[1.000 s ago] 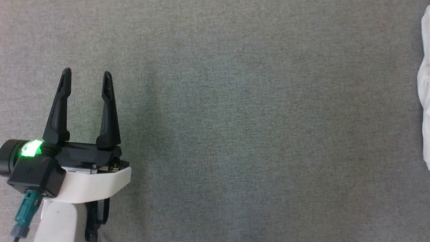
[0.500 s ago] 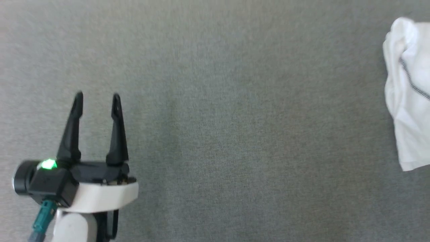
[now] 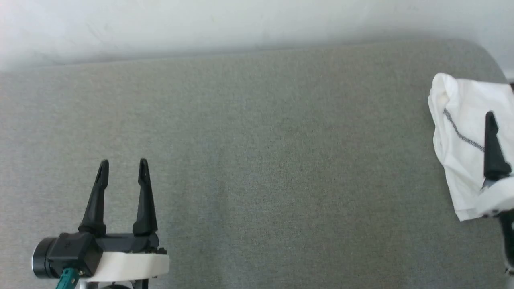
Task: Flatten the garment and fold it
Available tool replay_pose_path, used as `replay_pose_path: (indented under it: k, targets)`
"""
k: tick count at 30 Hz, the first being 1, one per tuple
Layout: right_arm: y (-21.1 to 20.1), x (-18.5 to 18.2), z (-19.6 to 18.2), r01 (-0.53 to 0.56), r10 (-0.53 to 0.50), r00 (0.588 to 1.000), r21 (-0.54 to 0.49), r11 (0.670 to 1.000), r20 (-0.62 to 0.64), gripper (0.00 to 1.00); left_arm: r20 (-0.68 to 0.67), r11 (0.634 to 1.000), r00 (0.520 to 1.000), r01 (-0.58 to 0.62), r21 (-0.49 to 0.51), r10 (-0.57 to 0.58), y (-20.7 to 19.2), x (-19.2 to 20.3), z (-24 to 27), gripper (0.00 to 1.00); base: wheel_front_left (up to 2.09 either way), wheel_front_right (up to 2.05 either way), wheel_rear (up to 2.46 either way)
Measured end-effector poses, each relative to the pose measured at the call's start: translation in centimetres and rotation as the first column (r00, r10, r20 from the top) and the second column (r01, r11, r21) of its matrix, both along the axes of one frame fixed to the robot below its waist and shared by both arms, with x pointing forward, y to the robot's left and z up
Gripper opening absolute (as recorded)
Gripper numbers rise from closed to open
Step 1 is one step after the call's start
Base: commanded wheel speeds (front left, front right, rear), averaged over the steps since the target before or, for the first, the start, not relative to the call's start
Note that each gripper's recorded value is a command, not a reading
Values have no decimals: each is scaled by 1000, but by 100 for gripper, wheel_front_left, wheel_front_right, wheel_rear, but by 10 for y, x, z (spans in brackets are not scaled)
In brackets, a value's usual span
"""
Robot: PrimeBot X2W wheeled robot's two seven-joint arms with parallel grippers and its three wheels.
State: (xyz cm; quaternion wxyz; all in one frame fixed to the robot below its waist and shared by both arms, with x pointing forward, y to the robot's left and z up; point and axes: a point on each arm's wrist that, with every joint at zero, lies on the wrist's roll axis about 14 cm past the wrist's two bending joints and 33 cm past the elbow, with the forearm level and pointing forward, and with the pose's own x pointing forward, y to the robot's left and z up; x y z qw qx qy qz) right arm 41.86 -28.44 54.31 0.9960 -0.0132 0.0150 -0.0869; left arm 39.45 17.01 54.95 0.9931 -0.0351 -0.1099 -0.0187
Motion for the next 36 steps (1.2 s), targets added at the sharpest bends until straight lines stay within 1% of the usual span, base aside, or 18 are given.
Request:
replay_pose_path:
  k: [5,12,17,22,24,36]
  targets:
    - [20,-22,10,-26,23,995,25,999,99,100,2,1000,1000,-26,4,26,8,-19,4,100,0,0,0]
    - [49,-39,12,-91,90,985,2,996,149,100,-28,998,998,-56,16,56,17,-40,-4,100,0,0,0]
    - [60,-45,-2,-121,122,984,-17,993,132,100,-59,998,997,-57,22,58,17,-45,-14,100,0,0,0]
    - [77,-59,-31,-167,165,984,16,986,71,100,-88,999,995,-46,24,48,12,-53,-23,100,0,0,0]
    - [79,-65,-38,-171,168,984,35,985,60,100,-92,999,994,-50,18,51,11,-57,-25,100,0,0,0]
    - [77,-73,-35,-167,164,983,31,986,82,100,-64,998,996,-60,4,60,9,-69,-16,100,0,0,0]
